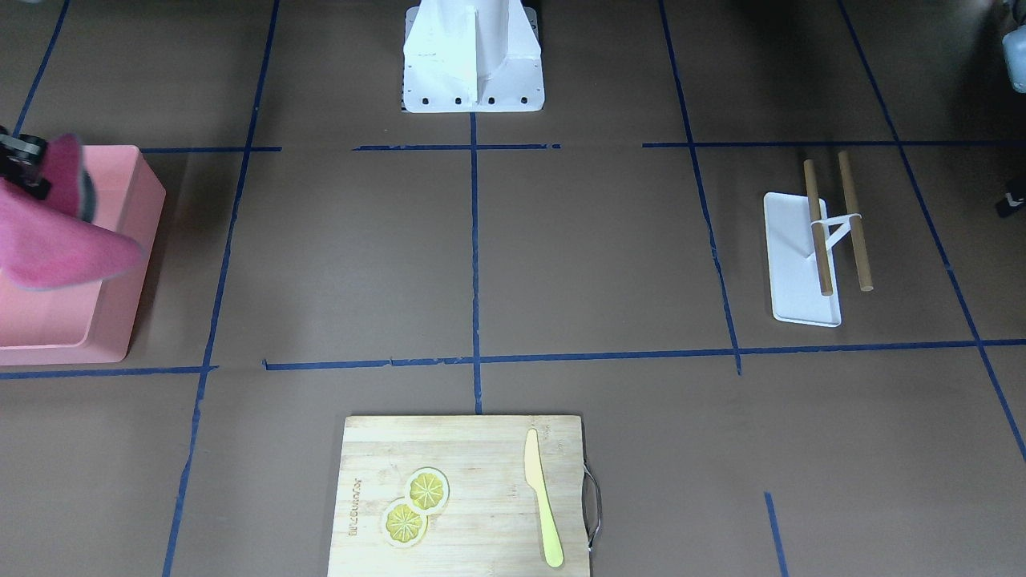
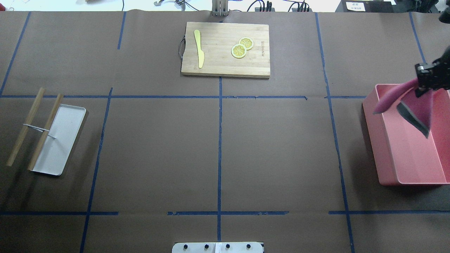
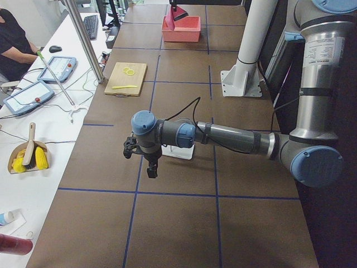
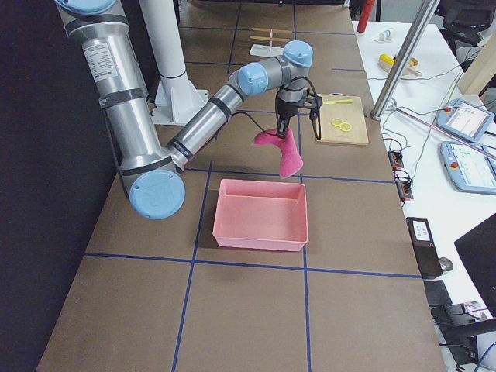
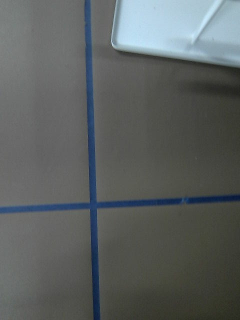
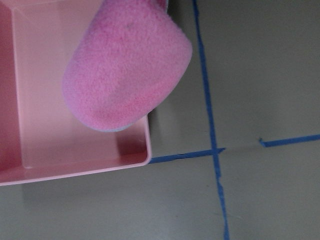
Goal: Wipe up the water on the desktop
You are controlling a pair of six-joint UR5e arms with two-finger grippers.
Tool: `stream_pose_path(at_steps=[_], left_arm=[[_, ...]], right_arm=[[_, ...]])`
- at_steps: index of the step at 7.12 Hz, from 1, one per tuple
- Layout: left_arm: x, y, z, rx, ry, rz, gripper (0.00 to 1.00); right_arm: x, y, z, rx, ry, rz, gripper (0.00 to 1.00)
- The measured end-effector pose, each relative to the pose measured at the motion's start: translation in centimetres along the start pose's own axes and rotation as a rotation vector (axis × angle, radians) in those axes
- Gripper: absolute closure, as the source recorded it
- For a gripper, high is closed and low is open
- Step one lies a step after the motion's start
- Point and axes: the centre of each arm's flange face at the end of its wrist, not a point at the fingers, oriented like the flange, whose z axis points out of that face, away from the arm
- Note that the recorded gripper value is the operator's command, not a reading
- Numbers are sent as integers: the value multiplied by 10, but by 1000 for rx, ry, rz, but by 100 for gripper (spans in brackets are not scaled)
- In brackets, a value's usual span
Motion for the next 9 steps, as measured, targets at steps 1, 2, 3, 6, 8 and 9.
stream_pose_path(at_steps=[1,2,3,6,8,9], left_arm=[[-16,1,4,-7,1,5,0],[-25,2,7,-12,4,3,0],[-28,2,8,-12,6,3,0],[-30,3,9,-12,7,3,0],[-31,3,10,-13,8,2,0],[-30,3,10,-13,8,2,0]], right_arm=[[40,-2,14,-31,22,-58,99],[67,-4,27,-61,35,-101,99],[77,-6,32,-73,39,-115,96],[83,-7,32,-75,35,-115,0],[84,-8,26,-62,28,-108,0],[88,-8,23,-49,7,-108,0]])
